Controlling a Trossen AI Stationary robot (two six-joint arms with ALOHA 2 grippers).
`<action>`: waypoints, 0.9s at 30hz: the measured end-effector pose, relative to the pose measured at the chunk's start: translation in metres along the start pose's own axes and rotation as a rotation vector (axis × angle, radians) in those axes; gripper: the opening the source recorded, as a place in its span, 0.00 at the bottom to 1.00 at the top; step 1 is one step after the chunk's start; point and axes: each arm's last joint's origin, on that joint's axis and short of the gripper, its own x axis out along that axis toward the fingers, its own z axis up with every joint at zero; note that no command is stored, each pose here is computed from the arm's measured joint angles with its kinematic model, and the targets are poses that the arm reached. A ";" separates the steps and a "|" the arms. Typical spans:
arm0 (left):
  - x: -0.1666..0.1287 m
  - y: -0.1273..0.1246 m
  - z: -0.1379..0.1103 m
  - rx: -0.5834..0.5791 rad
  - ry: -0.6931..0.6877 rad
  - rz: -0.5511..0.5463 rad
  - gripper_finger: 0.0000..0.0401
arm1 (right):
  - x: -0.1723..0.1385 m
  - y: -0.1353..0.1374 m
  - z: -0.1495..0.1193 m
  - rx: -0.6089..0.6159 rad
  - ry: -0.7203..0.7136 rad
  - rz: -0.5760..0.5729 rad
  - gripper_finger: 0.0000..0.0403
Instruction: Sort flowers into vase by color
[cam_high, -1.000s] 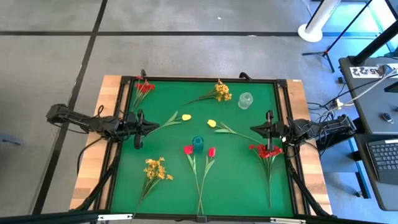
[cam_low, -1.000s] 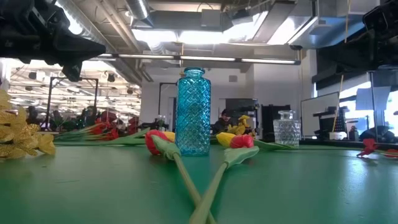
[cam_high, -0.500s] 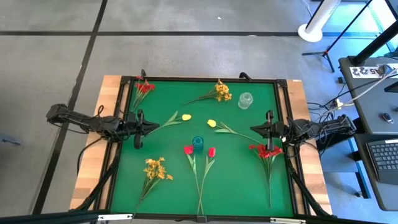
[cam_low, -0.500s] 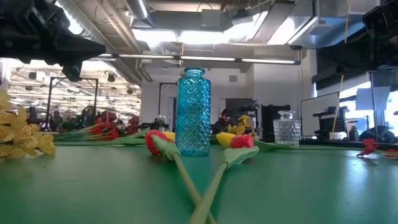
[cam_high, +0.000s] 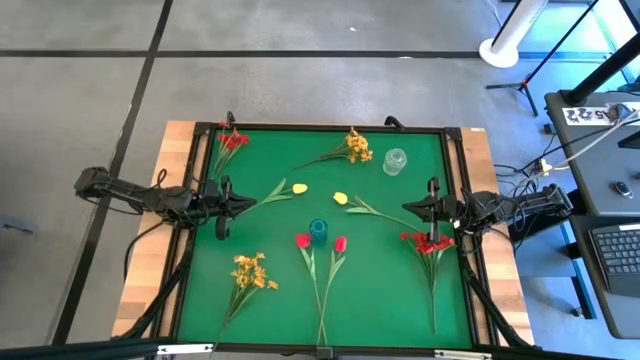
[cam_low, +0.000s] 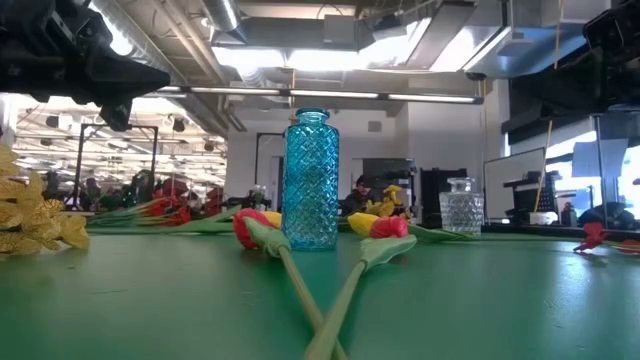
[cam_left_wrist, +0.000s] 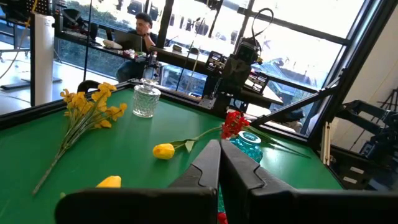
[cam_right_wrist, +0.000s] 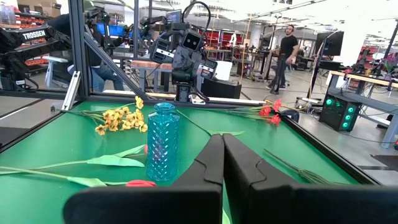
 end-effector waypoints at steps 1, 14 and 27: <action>0.000 0.000 0.000 0.000 0.000 0.000 0.00 | 0.000 0.000 0.000 0.000 0.000 0.000 0.00; 0.000 0.000 0.000 0.000 0.000 0.000 0.00 | 0.000 -0.001 0.006 -0.070 -0.060 -0.013 0.00; 0.000 0.000 0.000 0.000 0.000 0.000 0.00 | -0.008 -0.010 0.042 0.064 -0.360 -0.129 0.00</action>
